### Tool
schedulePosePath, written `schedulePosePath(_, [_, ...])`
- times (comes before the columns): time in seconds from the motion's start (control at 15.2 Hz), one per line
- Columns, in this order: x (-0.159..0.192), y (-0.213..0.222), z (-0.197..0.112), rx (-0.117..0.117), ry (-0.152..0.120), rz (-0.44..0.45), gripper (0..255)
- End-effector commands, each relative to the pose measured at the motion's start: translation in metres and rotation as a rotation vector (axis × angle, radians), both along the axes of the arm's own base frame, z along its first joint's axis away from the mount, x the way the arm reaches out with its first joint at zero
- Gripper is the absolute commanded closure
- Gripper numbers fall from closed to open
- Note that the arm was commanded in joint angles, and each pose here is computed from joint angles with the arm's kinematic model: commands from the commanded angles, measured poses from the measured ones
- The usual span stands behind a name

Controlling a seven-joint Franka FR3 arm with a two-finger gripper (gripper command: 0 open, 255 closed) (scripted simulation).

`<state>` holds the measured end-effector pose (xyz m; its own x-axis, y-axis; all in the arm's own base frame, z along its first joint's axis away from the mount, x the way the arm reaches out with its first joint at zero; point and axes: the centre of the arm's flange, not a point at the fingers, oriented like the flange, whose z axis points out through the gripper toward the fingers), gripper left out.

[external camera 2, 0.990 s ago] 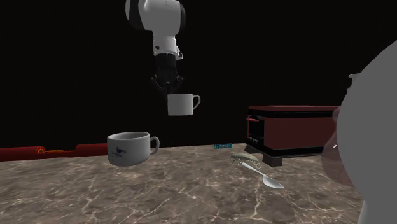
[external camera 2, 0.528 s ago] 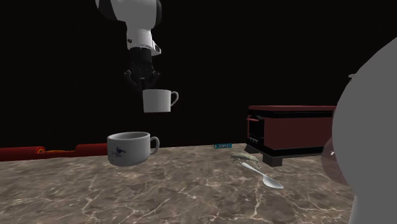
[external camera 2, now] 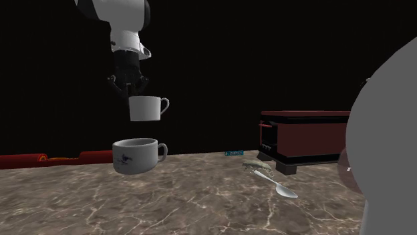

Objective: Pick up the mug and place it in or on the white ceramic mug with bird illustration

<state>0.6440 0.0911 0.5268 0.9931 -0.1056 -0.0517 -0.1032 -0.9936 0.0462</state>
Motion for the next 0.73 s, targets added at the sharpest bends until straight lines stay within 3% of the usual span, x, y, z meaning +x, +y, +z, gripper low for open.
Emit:
schedulePosePath(0.0, [0.0, 0.001, -0.01, 0.0, 0.0, 0.0, 255])
schedulePosePath(0.66, [0.0, 0.001, -0.063, 0.0, 0.0, 0.0, 255])
